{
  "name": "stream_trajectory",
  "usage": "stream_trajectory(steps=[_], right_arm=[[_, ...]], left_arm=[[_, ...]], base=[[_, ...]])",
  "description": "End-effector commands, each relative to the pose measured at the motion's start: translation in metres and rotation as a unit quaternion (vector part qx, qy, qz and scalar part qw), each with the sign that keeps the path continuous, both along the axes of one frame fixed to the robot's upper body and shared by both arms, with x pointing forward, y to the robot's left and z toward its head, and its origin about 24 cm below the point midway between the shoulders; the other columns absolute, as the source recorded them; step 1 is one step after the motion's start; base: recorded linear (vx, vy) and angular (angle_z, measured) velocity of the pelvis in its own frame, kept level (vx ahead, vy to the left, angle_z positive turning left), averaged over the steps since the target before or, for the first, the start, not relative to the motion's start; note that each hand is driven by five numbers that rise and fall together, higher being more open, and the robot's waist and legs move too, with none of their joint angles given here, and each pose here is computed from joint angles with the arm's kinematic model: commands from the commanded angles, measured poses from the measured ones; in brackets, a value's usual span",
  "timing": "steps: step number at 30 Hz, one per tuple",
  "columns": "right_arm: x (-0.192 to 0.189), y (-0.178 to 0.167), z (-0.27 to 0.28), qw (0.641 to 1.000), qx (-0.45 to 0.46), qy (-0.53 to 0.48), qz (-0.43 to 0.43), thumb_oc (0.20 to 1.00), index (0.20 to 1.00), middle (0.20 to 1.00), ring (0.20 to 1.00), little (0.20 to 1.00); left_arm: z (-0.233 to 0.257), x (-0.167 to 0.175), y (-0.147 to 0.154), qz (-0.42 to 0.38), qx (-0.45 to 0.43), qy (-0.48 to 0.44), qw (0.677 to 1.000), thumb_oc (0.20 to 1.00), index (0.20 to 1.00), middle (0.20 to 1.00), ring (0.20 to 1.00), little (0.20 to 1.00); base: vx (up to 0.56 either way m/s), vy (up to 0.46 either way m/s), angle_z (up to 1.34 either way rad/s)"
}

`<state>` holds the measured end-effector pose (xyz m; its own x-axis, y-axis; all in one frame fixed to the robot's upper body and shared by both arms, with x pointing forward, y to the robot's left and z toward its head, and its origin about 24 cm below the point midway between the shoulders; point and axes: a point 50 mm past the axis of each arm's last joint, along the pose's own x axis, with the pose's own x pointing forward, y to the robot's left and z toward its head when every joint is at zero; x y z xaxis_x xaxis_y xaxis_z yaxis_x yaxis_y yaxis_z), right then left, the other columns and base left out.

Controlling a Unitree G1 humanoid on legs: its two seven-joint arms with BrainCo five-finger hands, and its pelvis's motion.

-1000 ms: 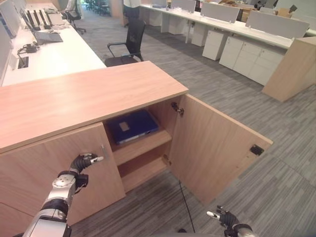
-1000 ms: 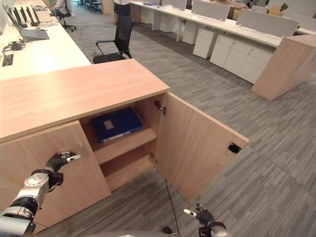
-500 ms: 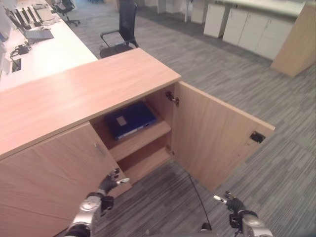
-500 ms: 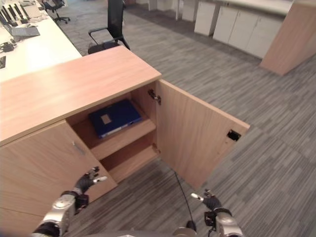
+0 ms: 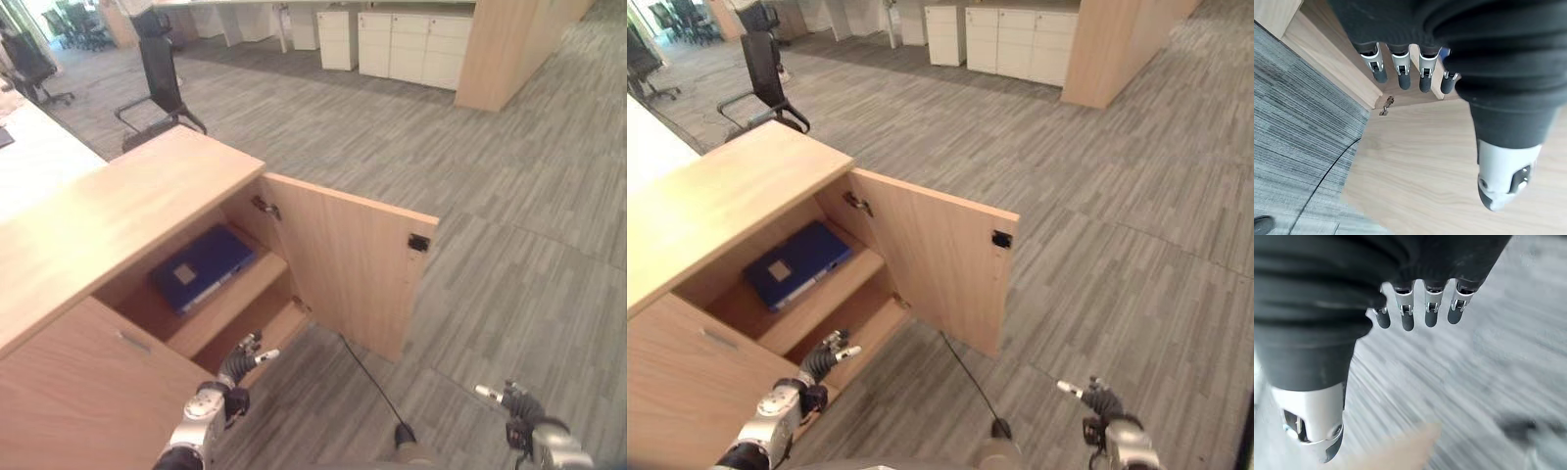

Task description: Put the empty folder in the office cabinet

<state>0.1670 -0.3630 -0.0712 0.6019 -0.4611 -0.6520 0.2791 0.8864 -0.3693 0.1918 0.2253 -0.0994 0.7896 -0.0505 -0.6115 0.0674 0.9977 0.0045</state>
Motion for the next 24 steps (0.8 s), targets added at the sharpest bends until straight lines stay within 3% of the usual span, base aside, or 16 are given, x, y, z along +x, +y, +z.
stream_trajectory(steps=[1, 4, 9, 24], right_arm=[[0.037, 0.009, 0.018, 0.997, 0.004, -0.076, 0.014, 1.0, 1.0, 1.0, 1.0, 1.0], [0.072, 0.018, 0.039, 0.991, 0.006, -0.132, 0.029, 1.0, 1.0, 1.0, 1.0, 1.0], [0.1, 0.041, 0.049, 0.985, 0.018, -0.158, 0.067, 1.0, 1.0, 1.0, 1.0, 1.0], [0.13, 0.133, 0.043, 0.959, 0.079, -0.179, 0.204, 1.0, 1.0, 1.0, 1.0, 1.0]], left_arm=[[0.021, 0.026, -0.015, -0.026, -0.022, -0.069, 0.997, 1.0, 1.0, 1.0, 1.0, 1.0], [0.021, 0.025, -0.012, -0.032, -0.014, -0.068, 0.997, 1.0, 1.0, 1.0, 1.0, 1.0], [0.018, 0.019, -0.008, -0.032, -0.009, -0.058, 0.998, 1.0, 1.0, 1.0, 1.0, 1.0], [0.012, 0.01, -0.005, -0.023, -0.002, -0.041, 0.999, 1.0, 1.0, 1.0, 1.0, 1.0]], base=[[0.14, -0.045, -0.04], [0.1, -0.01, -0.03], [0.04, 0.016, 0.15], [0.01, 0.02, 0.07]])
